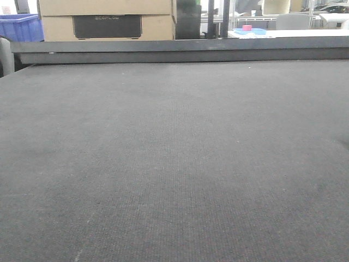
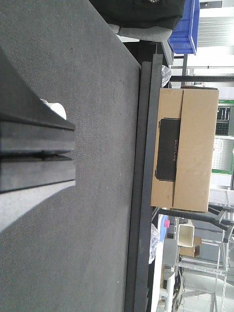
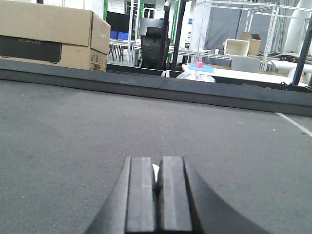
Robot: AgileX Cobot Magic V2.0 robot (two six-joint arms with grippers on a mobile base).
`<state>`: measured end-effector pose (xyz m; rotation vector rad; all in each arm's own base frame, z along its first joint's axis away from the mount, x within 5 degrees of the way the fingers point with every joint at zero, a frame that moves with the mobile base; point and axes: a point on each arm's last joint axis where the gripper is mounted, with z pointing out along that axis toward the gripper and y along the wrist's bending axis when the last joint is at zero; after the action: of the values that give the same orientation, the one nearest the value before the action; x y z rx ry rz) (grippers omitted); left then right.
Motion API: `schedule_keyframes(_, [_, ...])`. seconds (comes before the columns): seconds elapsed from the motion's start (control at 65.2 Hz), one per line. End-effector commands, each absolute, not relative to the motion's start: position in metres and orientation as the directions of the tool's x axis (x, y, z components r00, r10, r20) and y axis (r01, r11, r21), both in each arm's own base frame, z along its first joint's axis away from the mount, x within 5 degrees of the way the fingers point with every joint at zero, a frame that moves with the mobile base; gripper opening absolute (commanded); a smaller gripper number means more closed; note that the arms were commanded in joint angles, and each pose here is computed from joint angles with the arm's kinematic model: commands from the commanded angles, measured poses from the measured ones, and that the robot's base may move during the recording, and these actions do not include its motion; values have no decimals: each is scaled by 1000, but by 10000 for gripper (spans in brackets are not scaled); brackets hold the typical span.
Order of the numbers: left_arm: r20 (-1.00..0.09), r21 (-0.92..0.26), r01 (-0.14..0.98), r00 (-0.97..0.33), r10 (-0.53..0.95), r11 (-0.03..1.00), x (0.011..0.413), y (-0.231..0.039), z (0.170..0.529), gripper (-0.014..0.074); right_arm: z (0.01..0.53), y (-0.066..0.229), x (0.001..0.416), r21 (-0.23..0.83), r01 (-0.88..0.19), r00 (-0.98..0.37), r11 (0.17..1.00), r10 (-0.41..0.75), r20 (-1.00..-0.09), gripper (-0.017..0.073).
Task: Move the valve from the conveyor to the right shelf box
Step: 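Lower both grippers toward the silver valves on the grey conveyor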
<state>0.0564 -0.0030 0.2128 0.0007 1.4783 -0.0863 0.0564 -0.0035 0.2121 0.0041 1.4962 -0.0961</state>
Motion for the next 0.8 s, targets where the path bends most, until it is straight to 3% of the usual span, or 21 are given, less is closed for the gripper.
schedule_keyframes(0.0, [-991,-56,62,118,-63,997,56,-3,216,-111,215,-3,56,-64,68,98,996,-70,-993,-167])
schedule_keyframes(0.782, [-991,-49,61,120,-57,997,56,-3,216,-111,215,-3,56,-64,68,98,996,-70,-993,-167])
